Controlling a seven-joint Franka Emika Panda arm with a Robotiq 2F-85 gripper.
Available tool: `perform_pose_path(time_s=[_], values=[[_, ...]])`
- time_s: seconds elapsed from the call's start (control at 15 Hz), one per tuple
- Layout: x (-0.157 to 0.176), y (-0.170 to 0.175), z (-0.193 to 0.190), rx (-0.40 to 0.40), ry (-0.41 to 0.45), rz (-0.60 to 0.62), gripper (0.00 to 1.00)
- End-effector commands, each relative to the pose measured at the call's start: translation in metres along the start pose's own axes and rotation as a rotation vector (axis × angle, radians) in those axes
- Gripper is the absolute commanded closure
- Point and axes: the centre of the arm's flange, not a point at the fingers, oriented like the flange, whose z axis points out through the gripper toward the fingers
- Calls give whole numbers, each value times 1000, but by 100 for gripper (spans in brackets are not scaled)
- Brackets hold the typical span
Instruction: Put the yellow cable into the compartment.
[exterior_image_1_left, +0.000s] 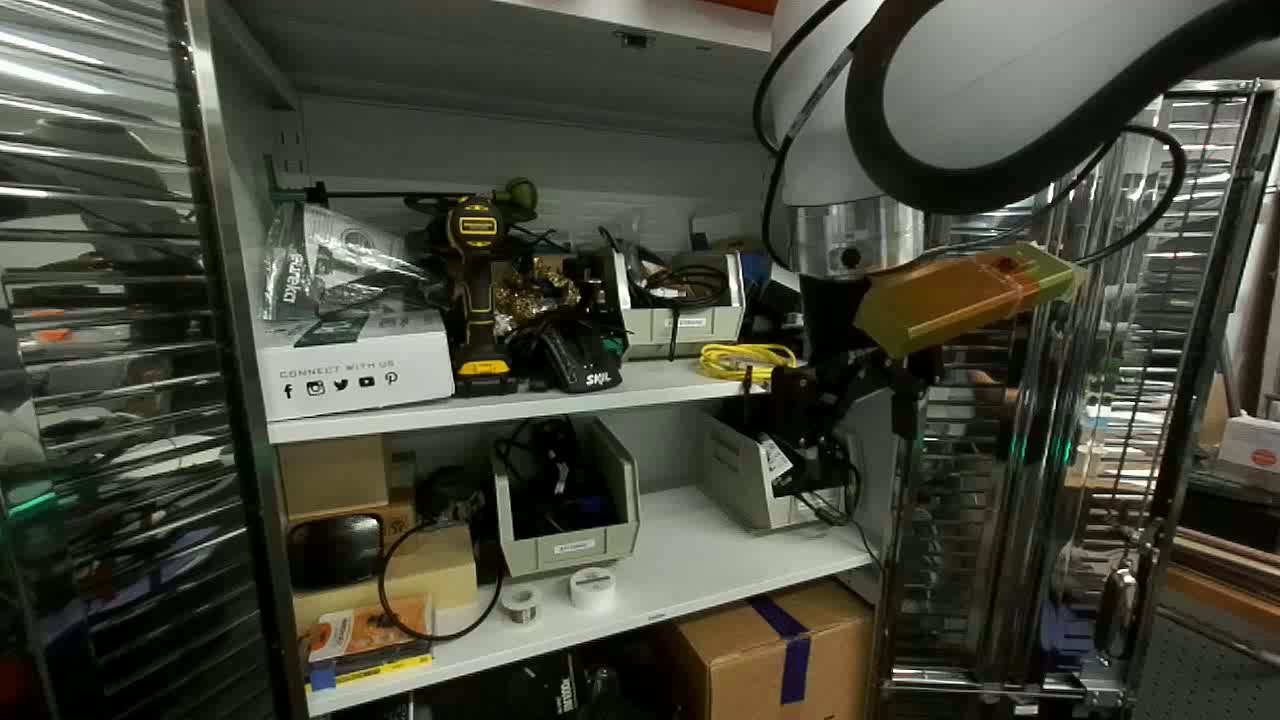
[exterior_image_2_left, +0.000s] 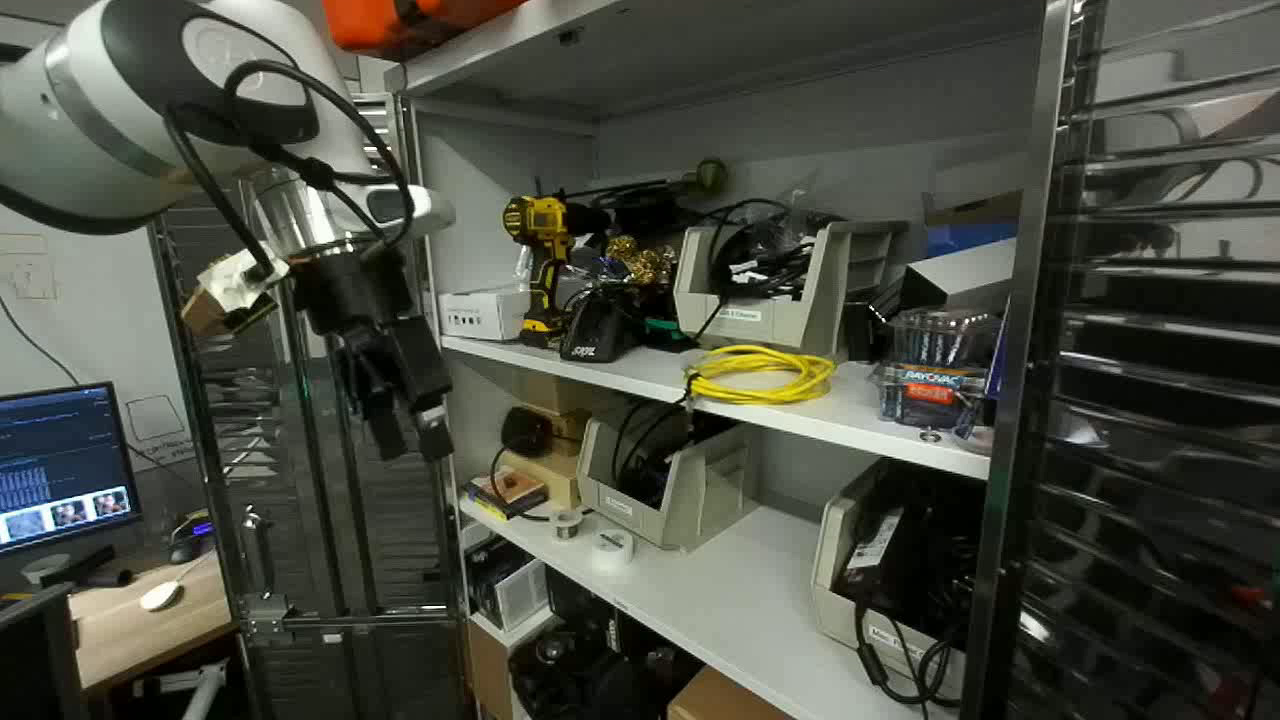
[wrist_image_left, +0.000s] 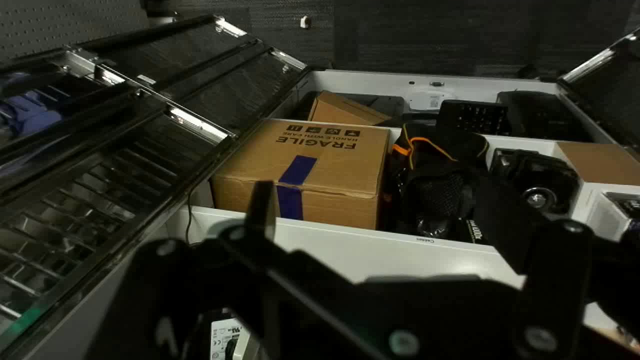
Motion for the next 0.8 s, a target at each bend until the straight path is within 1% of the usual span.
perform_pose_path(time_s=[0.0,0.4,0.53,0.67,0.73], values=[[1,0,-2,2,4,1,0],[2,1,-6,4,11,3,0],[17,7,-1,31,-3,7,0],[41,18,5,65,-5,62,0],[58,27,8,100,-7,106,0]])
